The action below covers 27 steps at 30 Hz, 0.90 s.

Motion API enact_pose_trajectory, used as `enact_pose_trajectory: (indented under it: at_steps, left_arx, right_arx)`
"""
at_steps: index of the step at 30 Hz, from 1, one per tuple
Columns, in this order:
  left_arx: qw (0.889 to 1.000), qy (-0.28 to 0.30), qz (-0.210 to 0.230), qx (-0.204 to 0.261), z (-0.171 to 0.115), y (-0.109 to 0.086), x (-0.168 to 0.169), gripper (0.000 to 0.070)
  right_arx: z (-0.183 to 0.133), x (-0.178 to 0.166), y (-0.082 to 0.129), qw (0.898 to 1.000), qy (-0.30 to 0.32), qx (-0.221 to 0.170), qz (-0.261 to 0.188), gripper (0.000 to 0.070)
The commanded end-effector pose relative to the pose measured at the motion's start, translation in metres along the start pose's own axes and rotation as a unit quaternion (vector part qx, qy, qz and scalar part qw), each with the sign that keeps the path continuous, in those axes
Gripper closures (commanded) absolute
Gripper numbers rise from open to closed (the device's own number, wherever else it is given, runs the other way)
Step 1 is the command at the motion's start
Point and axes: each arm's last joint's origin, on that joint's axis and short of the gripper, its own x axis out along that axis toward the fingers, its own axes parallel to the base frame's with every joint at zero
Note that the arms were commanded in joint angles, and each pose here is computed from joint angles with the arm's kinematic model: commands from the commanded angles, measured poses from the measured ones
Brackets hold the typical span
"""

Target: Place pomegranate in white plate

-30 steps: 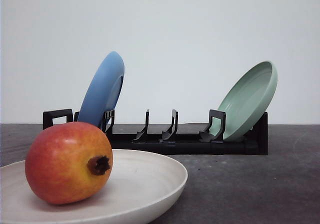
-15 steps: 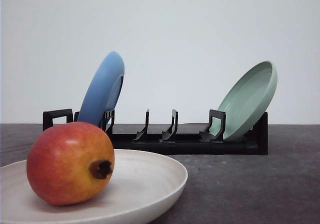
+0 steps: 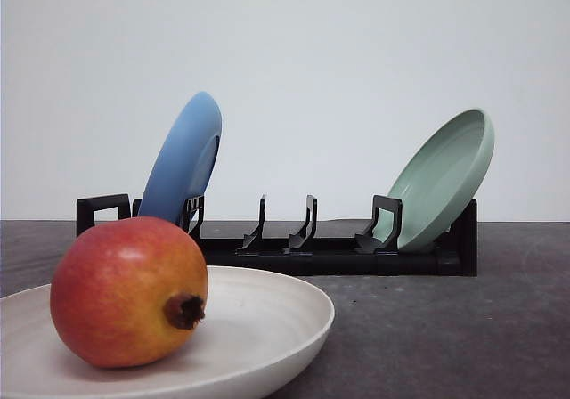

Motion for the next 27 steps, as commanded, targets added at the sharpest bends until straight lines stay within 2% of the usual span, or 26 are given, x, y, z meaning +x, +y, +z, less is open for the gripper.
enact_pose_trajectory:
  at_steps: [1, 10, 14, 19, 20, 23, 25, 27]
  left_arx:
    - [1.000, -0.004, -0.010, 0.000, 0.002, 0.000, -0.001, 0.0700]
    - [1.000, -0.005, -0.018, 0.001, 0.001, 0.001, -0.002, 0.0700]
    - [1.000, -0.014, 0.007, -0.008, 0.001, 0.001, -0.003, 0.0700]
    - [0.994, -0.030, 0.097, -0.028, -0.006, 0.001, 0.000, 0.0700]
    - [0.991, -0.033, 0.125, -0.016, -0.008, 0.001, 0.002, 0.0700]
    - [0.974, -0.045, 0.220, 0.027, -0.015, 0.003, 0.015, 0.0700]
    - [0.960, -0.056, 0.268, 0.059, -0.019, 0.005, 0.029, 0.0700]
    - [0.948, -0.068, 0.297, 0.088, -0.024, 0.010, 0.047, 0.0700]
  right_arx:
    - [0.003, -0.001, 0.001, 1.000, -0.007, -0.004, 0.007, 0.0674]
    - [0.003, -0.001, 0.001, 1.000, -0.007, -0.004, 0.007, 0.0674]
    - [0.003, -0.001, 0.001, 1.000, -0.007, -0.004, 0.007, 0.0674]
    - [0.003, -0.001, 0.001, 1.000, -0.007, -0.004, 0.007, 0.0674]
    - [0.003, -0.001, 0.001, 1.000, -0.007, -0.004, 0.007, 0.0674]
    - [0.003, -0.001, 0.001, 1.000, -0.007, -0.004, 0.007, 0.0674]
    - [0.003, -0.001, 0.001, 1.000, -0.007, -0.004, 0.007, 0.0674]
    - [0.003, -0.001, 0.001, 1.000, -0.007, -0.004, 0.007, 0.0674]
